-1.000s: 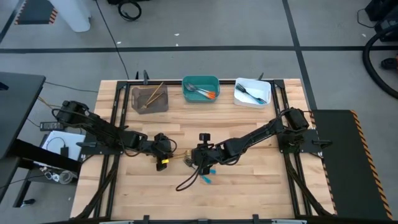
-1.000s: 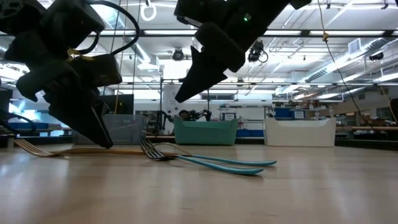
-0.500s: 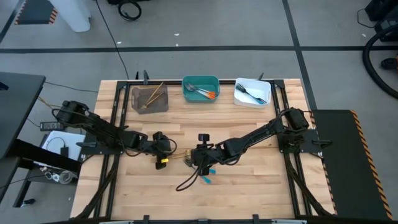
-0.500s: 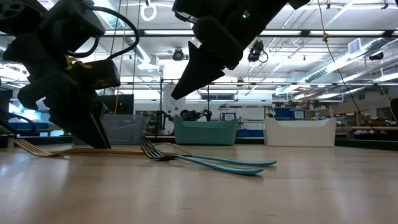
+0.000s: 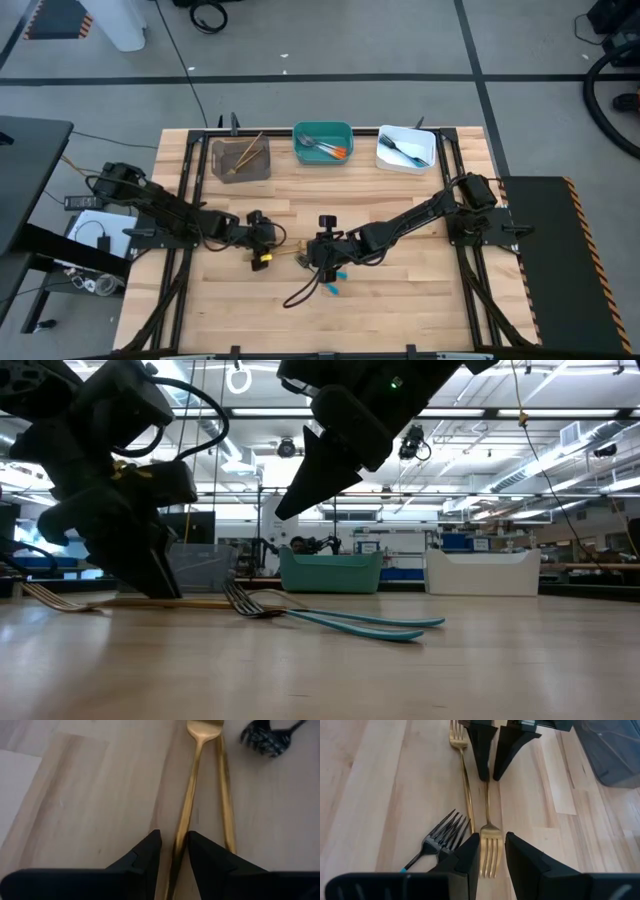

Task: Sort silverware by color (type)
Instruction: Put the gold fork into the black bin

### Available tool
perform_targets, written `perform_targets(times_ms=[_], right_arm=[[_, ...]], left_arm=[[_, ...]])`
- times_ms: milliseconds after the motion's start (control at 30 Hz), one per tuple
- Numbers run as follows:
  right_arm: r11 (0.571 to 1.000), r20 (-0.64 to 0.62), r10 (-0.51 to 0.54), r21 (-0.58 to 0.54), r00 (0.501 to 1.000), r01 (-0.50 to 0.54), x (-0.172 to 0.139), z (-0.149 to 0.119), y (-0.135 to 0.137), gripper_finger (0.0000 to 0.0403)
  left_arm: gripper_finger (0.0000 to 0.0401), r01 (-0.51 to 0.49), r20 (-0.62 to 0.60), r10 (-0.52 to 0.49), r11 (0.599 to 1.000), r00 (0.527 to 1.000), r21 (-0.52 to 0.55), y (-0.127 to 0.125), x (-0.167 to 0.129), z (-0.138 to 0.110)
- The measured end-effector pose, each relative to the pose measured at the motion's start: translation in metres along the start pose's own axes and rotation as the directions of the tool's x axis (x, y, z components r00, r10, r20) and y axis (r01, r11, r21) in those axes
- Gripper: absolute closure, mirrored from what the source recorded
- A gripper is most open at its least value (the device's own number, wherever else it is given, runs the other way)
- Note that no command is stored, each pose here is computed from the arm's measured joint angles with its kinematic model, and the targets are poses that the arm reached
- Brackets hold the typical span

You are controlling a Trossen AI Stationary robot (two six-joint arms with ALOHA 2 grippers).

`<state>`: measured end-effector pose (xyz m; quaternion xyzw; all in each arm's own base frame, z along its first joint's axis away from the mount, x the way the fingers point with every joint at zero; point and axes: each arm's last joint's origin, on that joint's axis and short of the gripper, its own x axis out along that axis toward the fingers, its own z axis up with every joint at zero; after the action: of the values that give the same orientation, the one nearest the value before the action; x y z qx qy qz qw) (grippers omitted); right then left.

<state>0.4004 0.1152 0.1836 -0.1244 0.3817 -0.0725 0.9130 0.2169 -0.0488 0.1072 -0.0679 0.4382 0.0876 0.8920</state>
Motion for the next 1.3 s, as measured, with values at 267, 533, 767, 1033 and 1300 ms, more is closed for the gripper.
perform_targets(times_ms=[267, 533, 767, 1033, 1300], right_arm=[[1.000, 0.002, 0.001, -0.004, 1.000, -0.001, 0.000, 0.000, 0.001, 0.0304], [1.000, 0.002, 0.002, -0.004, 1.000, -0.002, 0.000, 0.000, 0.001, 0.0304], [1.000, 0.002, 0.002, -0.005, 1.000, -0.002, 0.000, 0.000, 0.001, 0.0304], [1.000, 0.004, 0.007, -0.014, 1.000, -0.007, -0.002, 0.000, 0.004, 0.0304], [1.000, 0.003, 0.011, -0.022, 1.000, -0.010, -0.003, 0.000, 0.007, 0.0304]], left_arm=[[0.0290, 0.033, 0.057, -0.037, 0.998, 0.998, 0.057, -0.001, 0.000, 0.005], [0.0290, 0.017, 0.138, -0.034, 0.993, 0.990, 0.120, -0.002, 0.000, 0.013], [0.0290, 0.026, 0.188, -0.051, 0.991, 0.981, 0.135, -0.004, 0.002, 0.018], [0.0290, 0.038, 0.137, -0.057, 0.990, 0.989, 0.138, -0.007, 0.022, 0.009], [0.0331, 0.059, 0.106, -0.071, 0.992, 0.992, 0.115, -0.006, 0.024, 0.006]])
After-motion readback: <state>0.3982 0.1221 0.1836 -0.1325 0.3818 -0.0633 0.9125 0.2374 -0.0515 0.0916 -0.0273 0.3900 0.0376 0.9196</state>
